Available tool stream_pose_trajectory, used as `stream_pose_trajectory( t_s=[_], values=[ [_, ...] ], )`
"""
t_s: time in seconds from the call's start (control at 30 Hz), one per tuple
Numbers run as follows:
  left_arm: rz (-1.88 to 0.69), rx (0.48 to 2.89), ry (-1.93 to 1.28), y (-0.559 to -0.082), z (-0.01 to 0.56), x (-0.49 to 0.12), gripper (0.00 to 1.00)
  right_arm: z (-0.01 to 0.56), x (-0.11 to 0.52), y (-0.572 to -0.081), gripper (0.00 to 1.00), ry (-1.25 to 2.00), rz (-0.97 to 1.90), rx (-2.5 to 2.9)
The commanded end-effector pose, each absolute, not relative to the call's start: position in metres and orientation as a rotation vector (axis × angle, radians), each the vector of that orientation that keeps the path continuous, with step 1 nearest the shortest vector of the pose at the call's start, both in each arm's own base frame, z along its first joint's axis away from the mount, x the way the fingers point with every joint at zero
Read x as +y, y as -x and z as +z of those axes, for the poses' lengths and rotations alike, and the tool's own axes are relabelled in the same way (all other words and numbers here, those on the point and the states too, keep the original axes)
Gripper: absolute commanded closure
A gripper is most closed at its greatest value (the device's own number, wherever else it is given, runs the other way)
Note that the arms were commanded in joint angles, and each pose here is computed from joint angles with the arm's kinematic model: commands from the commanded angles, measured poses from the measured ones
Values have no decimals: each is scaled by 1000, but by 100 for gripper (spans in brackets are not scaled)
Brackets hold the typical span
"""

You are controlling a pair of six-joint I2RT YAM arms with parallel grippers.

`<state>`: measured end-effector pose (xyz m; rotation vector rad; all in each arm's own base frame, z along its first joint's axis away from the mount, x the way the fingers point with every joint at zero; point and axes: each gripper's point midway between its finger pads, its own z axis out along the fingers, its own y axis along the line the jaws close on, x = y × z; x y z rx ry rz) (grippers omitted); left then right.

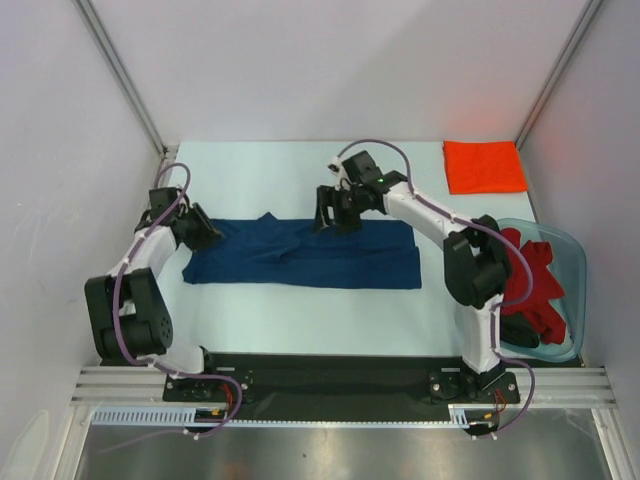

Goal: Fold and stack the t-shirts
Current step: Fold the tshirt

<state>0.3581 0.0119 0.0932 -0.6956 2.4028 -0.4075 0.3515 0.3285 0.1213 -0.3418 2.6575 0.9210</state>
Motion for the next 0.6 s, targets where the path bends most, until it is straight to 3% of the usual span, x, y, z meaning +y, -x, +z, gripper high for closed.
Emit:
stream_pose_trajectory(
  t_s=[0.0,0.07,0.27,0.47,0.57],
  values=[
    [-627,2363,650,-376,91,-17,61,138,384,-357,26,440,1144,2555],
    [-631,2380,659,-377,84,-16,62,146,416,-358,27,467,1301,2504],
    [-533,2499,712,-368,51,-5,65,142,494,-332,55,568,1537,2481],
    [-419,2602,821,-354,17,10,67,116,528,-312,99,513,1699,2522],
    [-355,2619,842,-353,11,19,66,88,519,-310,100,445,1648,2595]
  ],
)
